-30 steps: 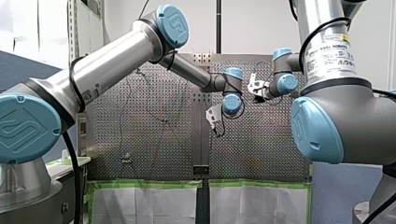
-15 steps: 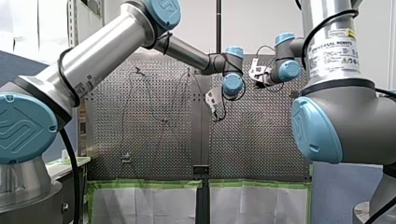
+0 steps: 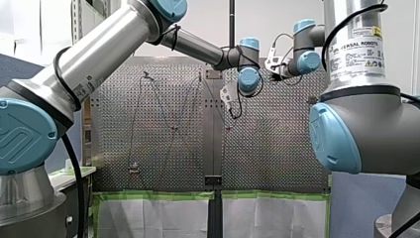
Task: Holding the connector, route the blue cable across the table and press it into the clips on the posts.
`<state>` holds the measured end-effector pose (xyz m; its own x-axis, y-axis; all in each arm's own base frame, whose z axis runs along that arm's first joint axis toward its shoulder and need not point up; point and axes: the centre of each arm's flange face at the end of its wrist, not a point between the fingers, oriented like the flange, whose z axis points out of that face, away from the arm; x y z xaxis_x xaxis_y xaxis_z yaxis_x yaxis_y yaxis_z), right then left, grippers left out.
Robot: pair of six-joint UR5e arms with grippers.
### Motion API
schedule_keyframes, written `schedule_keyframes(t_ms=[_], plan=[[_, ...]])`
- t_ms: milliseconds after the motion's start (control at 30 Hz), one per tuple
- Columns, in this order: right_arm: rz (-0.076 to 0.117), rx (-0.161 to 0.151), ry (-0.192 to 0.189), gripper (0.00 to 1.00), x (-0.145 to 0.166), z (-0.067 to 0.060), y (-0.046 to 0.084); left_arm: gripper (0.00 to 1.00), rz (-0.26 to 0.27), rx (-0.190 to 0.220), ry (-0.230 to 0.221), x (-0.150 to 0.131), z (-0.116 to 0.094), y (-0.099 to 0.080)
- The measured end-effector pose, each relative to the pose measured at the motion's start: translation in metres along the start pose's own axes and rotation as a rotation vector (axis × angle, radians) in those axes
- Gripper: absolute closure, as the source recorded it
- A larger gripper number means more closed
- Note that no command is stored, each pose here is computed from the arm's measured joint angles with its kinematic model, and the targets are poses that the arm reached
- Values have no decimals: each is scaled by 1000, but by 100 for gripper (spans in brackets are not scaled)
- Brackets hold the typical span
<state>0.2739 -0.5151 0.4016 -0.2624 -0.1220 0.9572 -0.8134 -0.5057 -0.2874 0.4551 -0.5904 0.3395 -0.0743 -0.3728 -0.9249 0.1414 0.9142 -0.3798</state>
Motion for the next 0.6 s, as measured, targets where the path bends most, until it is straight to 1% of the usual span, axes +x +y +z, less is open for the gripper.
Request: schedule_keyframes(t_ms=[100, 233, 400, 600], plan=[[1, 0, 2, 100, 2, -1, -1, 100, -1, 4, -5, -3, 2, -1], [-1, 0, 0, 100, 6, -1, -2, 100, -13, 9, -25, -13, 8, -4], [-2, -1, -2, 100, 10, 0, -3, 100, -32, 33, -54, -23, 16, -8], [-3, -2, -1, 100, 17, 1, -4, 100, -52, 37, -87, -30, 26, -4]])
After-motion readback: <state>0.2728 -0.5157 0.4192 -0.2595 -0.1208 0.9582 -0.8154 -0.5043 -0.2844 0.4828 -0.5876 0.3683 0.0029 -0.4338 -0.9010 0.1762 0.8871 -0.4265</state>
